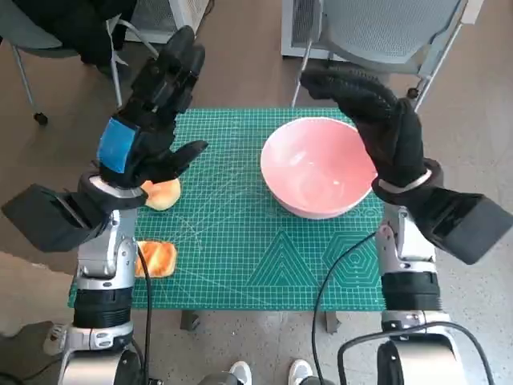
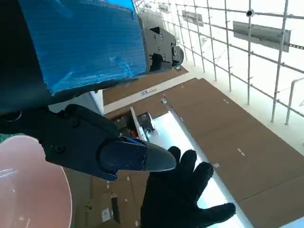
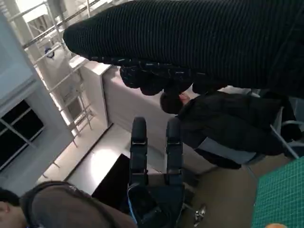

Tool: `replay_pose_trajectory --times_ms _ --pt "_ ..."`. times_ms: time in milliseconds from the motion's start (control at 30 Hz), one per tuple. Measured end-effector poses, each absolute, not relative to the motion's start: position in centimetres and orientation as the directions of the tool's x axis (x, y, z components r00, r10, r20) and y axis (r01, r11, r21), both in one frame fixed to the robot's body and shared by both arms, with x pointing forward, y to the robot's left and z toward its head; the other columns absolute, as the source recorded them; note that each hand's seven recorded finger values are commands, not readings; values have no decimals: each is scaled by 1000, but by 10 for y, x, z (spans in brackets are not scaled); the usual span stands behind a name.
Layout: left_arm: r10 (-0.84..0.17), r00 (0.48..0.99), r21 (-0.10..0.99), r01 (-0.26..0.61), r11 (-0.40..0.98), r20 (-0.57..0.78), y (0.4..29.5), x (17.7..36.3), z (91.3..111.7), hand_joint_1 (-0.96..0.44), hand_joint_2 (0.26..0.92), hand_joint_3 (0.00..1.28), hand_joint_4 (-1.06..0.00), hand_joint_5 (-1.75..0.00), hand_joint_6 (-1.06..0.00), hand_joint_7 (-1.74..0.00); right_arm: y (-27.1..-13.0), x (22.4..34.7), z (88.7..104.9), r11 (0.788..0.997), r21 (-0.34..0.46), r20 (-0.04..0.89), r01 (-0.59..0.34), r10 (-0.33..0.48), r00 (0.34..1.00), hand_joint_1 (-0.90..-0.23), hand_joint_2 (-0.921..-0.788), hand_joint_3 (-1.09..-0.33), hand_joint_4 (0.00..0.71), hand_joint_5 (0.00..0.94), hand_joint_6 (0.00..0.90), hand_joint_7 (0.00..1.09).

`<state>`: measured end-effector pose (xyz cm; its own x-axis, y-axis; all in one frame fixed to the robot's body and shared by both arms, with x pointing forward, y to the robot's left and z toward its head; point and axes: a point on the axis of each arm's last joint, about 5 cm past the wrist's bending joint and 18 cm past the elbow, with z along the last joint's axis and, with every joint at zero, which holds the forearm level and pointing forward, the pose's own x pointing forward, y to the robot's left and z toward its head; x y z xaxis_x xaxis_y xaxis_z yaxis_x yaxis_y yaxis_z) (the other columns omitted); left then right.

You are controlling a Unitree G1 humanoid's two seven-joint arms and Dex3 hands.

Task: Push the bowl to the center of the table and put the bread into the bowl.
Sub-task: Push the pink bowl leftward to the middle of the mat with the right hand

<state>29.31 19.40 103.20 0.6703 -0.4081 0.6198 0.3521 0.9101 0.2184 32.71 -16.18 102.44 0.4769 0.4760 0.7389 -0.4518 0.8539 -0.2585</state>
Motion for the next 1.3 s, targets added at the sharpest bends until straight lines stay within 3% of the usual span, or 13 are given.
replay_pose_trajectory --times_ms 333,567,1000,1300 --pt "-405 675 223 343 912 617 194 293 1032 -680 921 228 -61 -2 -175 -114 -183 337 1026 932 -154 759 -329 324 565 -783 -921 -860 -1 -1 44 26" --pt "-404 676 224 342 913 617 194 293 1032 -684 921 230 -61 -1 -175 -112 -200 343 1024 965 -86 716 -248 233 658 -776 -921 -880 -1 -1 43 28" --pt "-400 677 221 339 914 617 195 293 1032 -684 921 229 -61 -1 -177 -109 -217 349 1014 981 40 574 -191 133 808 -750 -921 -981 -1 -1 13 17" --pt "-395 681 218 334 917 617 195 292 1031 -686 921 230 -58 0 -179 -106 -218 350 1004 982 100 477 -161 95 874 -748 -921 -988 -1 -1 5 14"
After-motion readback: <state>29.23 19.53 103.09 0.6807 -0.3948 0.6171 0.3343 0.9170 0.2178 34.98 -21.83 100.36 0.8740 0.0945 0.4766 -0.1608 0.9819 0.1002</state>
